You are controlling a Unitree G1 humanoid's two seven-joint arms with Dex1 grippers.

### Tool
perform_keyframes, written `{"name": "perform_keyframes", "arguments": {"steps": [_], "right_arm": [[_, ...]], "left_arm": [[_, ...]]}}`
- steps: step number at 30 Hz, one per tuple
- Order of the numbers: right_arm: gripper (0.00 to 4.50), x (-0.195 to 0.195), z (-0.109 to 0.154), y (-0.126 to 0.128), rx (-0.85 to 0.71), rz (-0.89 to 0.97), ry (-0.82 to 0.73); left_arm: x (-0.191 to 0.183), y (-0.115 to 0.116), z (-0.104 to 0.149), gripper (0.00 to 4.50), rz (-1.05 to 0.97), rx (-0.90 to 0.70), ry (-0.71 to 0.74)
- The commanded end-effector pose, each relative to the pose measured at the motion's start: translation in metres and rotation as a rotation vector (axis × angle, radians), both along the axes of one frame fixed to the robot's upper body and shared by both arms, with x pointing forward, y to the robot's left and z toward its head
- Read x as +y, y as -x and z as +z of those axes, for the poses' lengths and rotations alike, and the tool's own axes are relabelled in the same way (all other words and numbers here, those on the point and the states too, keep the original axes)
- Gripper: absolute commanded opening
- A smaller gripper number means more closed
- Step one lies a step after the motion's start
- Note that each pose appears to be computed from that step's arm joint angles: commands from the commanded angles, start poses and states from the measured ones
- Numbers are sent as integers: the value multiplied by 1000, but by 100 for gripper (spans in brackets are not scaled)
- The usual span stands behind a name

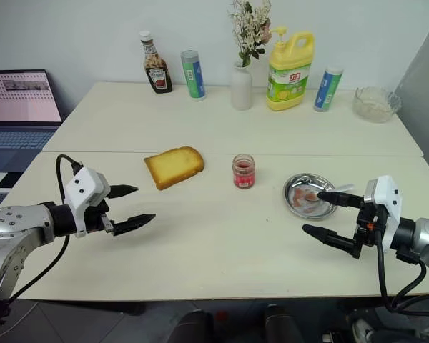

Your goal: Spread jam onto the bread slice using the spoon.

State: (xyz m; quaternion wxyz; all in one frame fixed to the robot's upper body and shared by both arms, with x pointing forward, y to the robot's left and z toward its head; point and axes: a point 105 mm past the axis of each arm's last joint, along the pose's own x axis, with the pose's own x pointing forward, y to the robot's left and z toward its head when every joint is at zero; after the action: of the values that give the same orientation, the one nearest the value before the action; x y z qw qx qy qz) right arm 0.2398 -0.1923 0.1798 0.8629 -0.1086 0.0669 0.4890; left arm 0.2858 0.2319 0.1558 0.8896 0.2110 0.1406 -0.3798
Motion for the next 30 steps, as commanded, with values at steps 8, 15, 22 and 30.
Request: {"name": "perform_keyframes", "arguments": {"steps": [8, 15, 22, 30], "right_arm": [[447, 0, 10, -2, -61, -10, 13], [447, -1, 10, -2, -53, -18, 10], [447, -14, 0, 1, -45, -48, 74], [447, -27, -13, 8, 9, -107, 107]], "left_arm": [[-2, 1, 11, 450, -18, -40, -18], [5, 2, 11, 450, -12, -56, -27], [11, 6, 0, 450, -18, -49, -104], [10, 3, 0, 450, -20, -43, -100]]}}
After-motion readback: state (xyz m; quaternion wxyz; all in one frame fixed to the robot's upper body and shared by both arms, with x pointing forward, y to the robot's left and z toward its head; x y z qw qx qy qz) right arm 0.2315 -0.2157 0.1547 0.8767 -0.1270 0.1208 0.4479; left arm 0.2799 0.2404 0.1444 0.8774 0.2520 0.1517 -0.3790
